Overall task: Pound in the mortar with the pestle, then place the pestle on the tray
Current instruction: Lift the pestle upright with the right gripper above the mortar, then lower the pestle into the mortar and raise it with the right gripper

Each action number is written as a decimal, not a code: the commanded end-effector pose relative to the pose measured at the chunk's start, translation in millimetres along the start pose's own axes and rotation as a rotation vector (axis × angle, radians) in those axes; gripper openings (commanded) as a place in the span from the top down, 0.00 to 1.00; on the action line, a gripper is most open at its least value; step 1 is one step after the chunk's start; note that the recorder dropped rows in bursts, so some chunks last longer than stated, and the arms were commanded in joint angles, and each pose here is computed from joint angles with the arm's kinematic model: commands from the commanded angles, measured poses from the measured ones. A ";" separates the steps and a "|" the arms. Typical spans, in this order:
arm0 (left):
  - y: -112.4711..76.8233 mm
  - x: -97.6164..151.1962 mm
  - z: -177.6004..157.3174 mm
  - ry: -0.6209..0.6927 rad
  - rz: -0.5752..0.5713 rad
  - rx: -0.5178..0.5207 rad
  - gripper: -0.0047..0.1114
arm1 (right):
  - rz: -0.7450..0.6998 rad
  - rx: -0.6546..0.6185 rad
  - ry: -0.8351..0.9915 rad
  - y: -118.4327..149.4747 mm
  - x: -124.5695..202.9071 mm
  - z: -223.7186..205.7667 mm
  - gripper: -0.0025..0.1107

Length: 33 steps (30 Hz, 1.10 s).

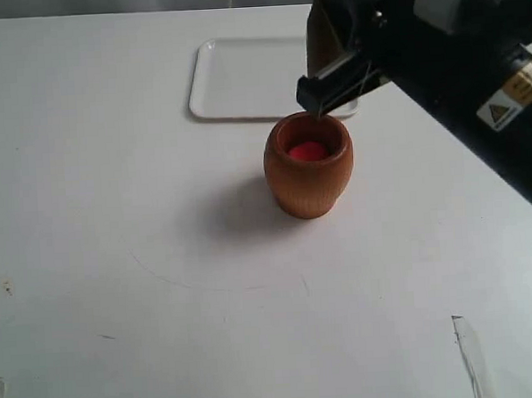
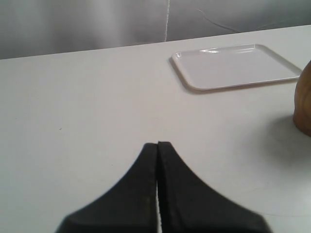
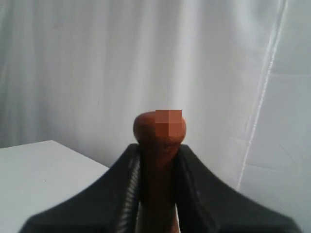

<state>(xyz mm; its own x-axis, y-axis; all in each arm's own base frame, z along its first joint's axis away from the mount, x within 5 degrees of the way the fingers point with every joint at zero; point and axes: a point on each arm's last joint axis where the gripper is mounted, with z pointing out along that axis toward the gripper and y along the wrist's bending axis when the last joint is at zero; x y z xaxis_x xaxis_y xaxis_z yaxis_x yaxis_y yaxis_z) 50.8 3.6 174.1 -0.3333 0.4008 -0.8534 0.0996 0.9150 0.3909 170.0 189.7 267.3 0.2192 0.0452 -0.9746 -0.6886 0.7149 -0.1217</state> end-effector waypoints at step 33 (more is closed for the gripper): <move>-0.6 -0.4 0.0 -0.007 -0.012 0.008 0.96 | 0.076 0.031 0.280 15.8 136.4 19.2 0.98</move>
<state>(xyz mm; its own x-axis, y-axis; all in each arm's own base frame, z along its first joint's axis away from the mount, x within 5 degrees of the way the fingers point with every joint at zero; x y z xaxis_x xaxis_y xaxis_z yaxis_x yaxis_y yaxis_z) 50.8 3.6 174.1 -0.3333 0.4008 -0.8534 0.0996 0.9150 0.3909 201.9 220.0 153.1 0.0301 -0.0596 -0.9978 -0.6727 0.7371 -0.0643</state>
